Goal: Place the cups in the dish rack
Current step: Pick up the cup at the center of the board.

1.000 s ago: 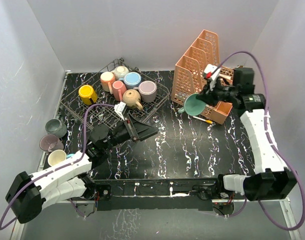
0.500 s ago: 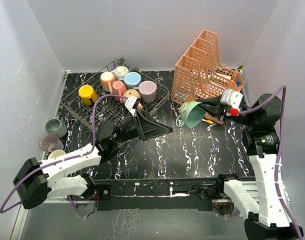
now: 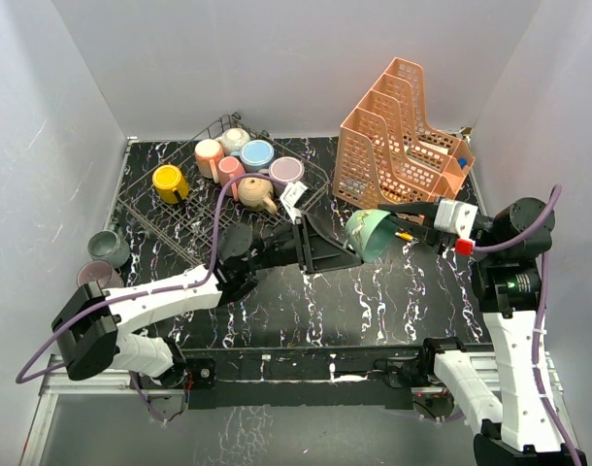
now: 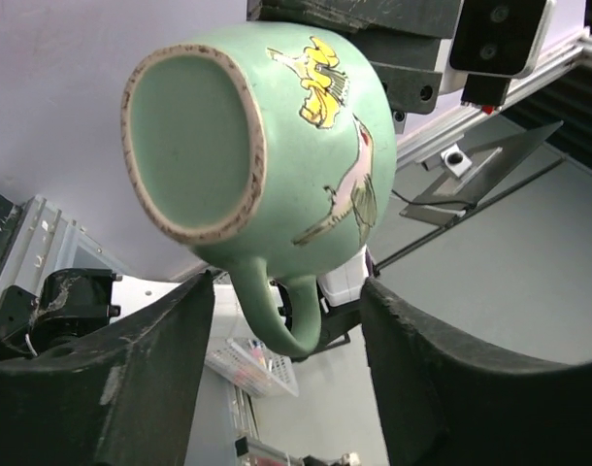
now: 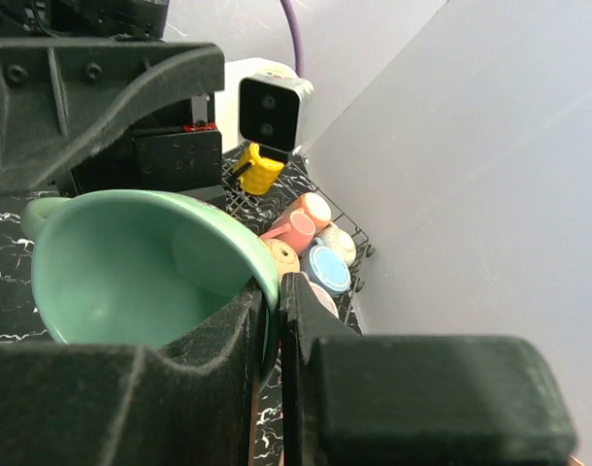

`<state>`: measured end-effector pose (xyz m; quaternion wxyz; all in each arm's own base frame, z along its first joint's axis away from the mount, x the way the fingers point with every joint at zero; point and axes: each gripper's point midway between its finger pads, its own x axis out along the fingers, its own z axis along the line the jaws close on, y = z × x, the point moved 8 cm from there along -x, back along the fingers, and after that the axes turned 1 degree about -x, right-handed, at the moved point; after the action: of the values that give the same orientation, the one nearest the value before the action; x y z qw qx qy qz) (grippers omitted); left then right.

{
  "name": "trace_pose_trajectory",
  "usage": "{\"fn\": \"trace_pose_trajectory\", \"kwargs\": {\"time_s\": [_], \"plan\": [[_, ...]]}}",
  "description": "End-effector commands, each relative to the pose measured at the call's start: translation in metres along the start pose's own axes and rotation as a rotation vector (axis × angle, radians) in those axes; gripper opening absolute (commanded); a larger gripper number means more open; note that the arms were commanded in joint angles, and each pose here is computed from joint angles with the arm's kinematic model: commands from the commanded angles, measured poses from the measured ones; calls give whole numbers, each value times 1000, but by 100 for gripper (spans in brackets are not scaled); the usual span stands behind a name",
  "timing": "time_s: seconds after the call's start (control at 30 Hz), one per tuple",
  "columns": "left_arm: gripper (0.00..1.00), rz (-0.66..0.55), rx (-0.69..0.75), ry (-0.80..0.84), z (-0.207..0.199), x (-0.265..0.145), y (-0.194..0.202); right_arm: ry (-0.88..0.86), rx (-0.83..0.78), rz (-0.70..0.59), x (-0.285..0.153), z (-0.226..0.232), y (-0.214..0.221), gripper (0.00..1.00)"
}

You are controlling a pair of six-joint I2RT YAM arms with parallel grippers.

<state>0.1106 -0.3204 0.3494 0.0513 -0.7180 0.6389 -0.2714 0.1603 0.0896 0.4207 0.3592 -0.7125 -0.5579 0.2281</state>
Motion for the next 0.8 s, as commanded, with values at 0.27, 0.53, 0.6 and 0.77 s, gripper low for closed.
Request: {"fn": "trace_pose_trajectory", "kwargs": {"time_s": [0.27, 0.53, 0.6, 0.77], "plan": [[42, 59, 32, 178, -29, 17, 8, -10, -120, -49, -2, 4, -19, 8], [43, 47, 54, 196, -36, 11, 9, -9, -142, -56, -4, 6, -27, 8], [43, 46, 57, 198, -37, 9, 9, -10, -144, -58, -4, 6, -28, 8], [43, 43, 57, 208, -37, 7, 10, -21, -146, -65, -5, 8, -32, 8]]}}
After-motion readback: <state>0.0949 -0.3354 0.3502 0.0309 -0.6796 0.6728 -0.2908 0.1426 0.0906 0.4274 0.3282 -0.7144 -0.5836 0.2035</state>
